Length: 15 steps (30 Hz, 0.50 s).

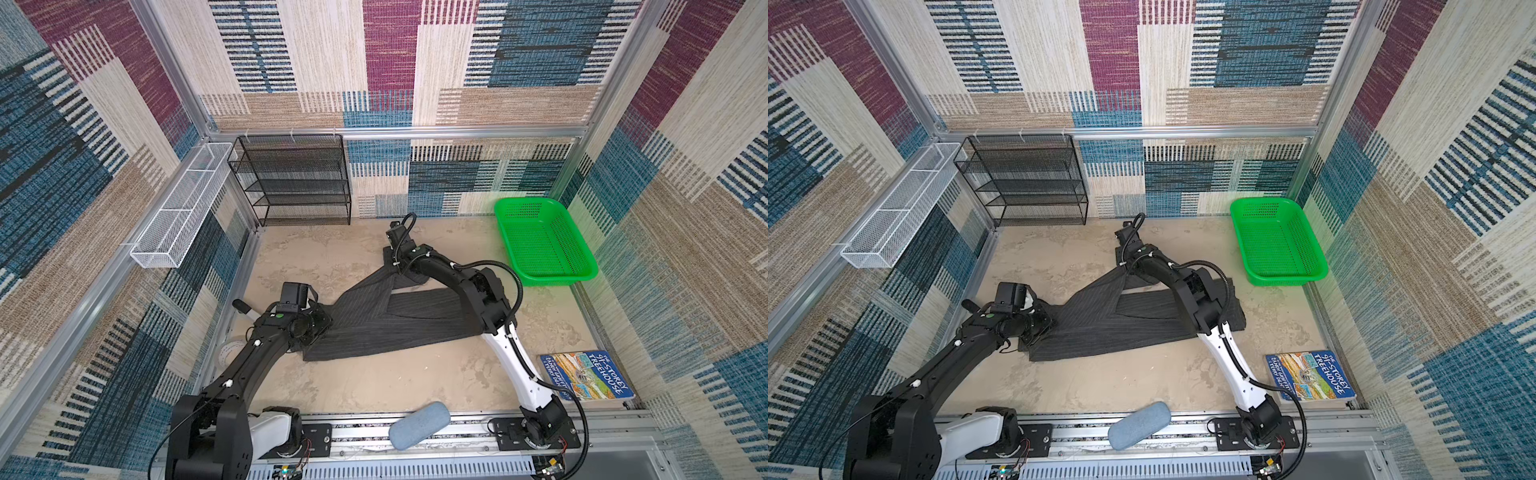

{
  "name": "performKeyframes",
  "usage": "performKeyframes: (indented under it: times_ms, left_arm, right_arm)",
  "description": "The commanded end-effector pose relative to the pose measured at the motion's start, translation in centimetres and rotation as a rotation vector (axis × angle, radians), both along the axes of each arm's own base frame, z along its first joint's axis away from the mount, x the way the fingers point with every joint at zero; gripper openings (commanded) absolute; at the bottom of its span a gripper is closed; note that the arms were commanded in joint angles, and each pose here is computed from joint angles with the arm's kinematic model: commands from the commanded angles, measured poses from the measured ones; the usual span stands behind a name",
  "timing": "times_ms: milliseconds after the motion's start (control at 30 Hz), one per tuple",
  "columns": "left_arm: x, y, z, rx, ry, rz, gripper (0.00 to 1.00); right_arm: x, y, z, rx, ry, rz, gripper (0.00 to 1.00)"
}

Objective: Fold and stack the long sleeve shirts
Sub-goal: 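Grasp the far sleeve with the right gripper and lift it up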

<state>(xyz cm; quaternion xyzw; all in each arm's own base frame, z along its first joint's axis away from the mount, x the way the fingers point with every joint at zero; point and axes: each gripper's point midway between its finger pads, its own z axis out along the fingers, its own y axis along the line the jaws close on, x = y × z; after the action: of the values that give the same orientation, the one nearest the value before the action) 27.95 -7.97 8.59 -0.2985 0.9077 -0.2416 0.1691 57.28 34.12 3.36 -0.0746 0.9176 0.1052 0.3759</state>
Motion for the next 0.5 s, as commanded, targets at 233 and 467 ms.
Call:
performKeyframes:
  times_ms: [233,467]
  left_arm:
    - [0.1,0.2,0.1,0.025,-0.016,-0.021,0.0]
    - [0.8,-0.2,0.1,0.007,-0.024,-0.028,0.0]
  right_arm:
    - [-0.5,-0.5,-1.3,-0.053,0.032,0.01,0.05]
    - [-0.1,1.9,3.1,0.061,-0.011,0.092,0.0]
